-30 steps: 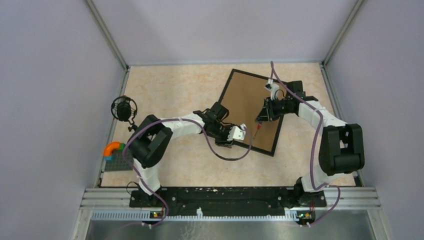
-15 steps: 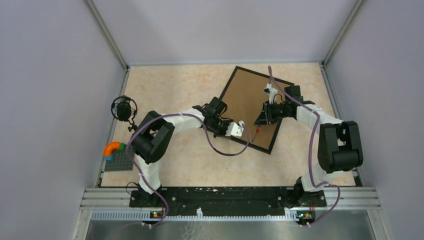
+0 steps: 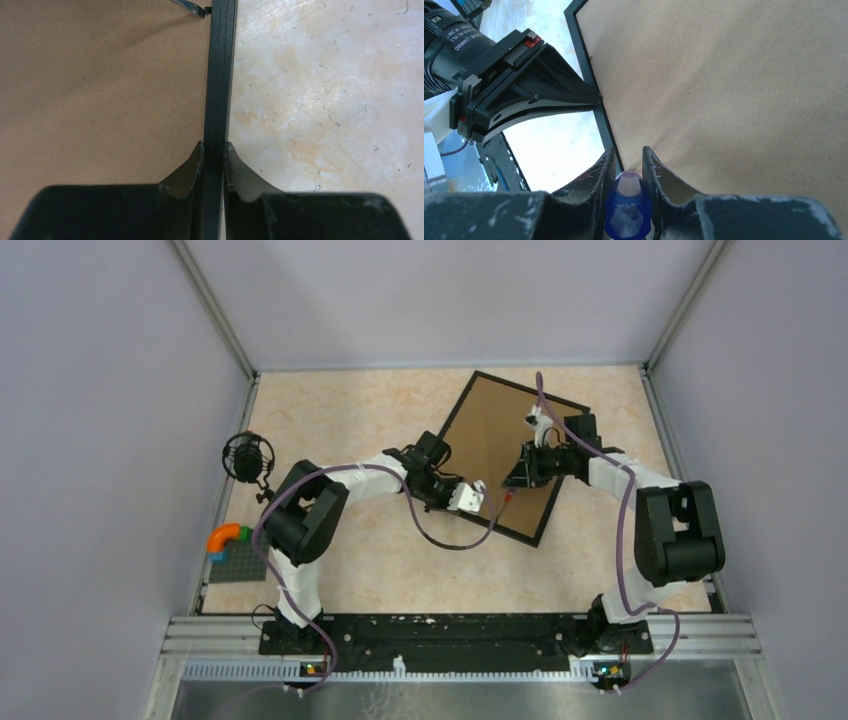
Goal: Take the photo out of the frame
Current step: Release the photo frame item from the photo frame.
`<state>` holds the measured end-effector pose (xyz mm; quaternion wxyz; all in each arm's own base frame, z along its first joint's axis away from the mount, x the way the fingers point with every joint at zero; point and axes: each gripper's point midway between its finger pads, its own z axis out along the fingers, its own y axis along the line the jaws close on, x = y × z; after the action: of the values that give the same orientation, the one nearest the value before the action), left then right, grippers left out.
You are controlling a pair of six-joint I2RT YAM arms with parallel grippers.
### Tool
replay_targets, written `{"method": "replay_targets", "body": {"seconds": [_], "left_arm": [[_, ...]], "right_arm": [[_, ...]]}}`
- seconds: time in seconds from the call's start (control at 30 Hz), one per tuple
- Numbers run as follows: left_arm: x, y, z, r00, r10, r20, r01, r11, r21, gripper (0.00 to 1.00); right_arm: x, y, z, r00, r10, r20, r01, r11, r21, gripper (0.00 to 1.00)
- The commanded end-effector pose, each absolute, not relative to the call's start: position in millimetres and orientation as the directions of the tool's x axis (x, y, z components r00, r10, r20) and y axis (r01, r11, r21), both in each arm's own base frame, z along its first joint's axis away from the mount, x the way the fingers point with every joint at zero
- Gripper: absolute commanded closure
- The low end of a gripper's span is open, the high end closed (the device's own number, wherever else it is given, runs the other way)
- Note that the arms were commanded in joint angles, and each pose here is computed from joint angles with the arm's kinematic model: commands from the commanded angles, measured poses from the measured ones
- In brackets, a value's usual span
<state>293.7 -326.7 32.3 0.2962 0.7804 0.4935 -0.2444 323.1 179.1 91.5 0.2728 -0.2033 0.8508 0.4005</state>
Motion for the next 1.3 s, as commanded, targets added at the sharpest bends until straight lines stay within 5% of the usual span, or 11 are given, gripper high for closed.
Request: {"method": "replay_targets", "body": {"seconds": [0.0, 0.33, 0.63, 1.27], "left_arm": [[305.9, -296.4, -0.4, 0.343, 0.740, -0.579, 0.938, -0.302, 0.170, 0.88], [312.9, -294.6, -4.3, 0.319, 0.751, -0.579, 0.947, -0.277, 0.164, 0.89], [311.4, -295.3, -4.8, 0.315, 0.747, -0.586, 0.948, -0.276, 0.158, 0.90], [314.9, -296.5, -5.6, 0.299, 0.754, -0.585, 0.954, -0.258, 0.155, 0.90]], "right_arm": [[324.6, 186.2, 94.7, -0.725, -0.135, -0.676, -0.604, 0.596, 0.529, 1.00], [305.7, 184.7, 90.1, -0.722, -0.244, -0.647, -0.643, 0.582, 0.498, 1.00], [348.0, 169.0, 99.0, -0.774, -0.133, -0.619, -0.535, 0.660, 0.528, 1.00], [318.3, 176.2, 75.8, -0.802, -0.185, -0.568, -0.540, 0.631, 0.557, 1.00]]}}
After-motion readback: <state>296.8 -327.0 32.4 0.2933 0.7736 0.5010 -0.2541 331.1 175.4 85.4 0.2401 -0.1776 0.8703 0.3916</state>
